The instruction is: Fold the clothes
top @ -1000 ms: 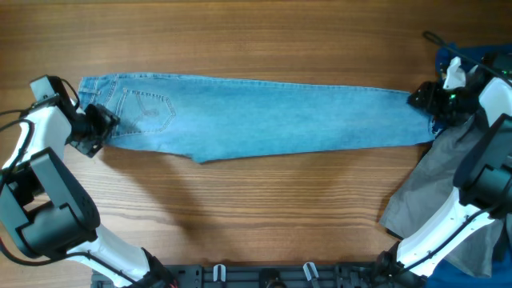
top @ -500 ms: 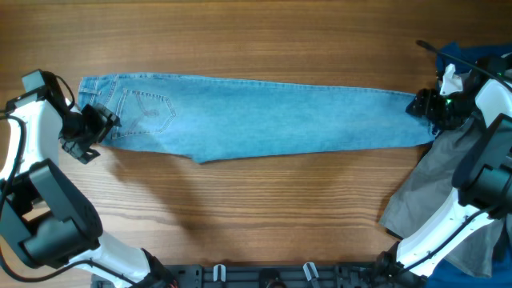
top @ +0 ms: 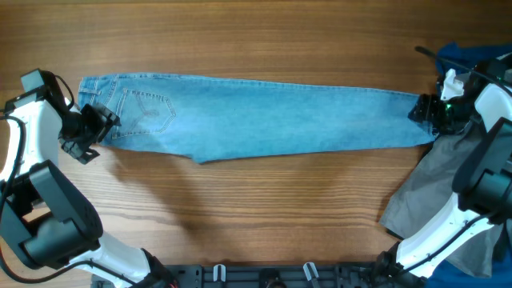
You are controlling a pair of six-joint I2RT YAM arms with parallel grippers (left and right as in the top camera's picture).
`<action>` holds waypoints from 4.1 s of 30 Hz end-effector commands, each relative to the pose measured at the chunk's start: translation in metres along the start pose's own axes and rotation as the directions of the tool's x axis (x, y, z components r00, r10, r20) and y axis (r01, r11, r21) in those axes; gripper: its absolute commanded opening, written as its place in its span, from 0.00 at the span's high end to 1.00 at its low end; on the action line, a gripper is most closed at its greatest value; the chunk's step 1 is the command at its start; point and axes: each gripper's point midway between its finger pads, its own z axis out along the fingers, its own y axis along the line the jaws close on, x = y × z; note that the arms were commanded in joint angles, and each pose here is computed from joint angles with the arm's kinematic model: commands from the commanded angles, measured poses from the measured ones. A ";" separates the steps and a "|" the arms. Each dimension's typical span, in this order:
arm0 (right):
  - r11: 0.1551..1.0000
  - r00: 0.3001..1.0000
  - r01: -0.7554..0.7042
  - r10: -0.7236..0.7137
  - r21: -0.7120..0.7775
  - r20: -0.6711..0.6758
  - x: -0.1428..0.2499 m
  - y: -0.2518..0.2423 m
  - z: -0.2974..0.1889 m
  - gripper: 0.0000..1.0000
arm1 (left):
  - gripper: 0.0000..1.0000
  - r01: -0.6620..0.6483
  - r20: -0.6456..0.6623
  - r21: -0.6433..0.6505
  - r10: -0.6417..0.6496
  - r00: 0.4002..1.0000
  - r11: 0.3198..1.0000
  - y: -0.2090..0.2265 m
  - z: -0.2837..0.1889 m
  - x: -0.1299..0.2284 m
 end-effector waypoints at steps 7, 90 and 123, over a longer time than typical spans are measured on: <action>0.997 0.999 -0.027 0.025 -0.071 -0.023 0.012 0.010 0.010 0.92 | 0.12 -0.020 0.026 0.009 0.020 0.999 1.000 -0.003 -0.011 -0.004; 0.862 0.920 0.311 -0.378 -0.401 -0.100 0.123 0.443 -0.032 0.90 | 0.04 -0.018 0.029 -0.023 0.018 0.999 1.000 0.002 -0.011 -0.004; 0.856 0.868 0.495 -0.496 -0.150 0.035 0.094 0.415 -0.028 0.44 | 0.04 -0.017 0.025 -0.024 0.018 1.000 1.000 0.003 -0.011 -0.003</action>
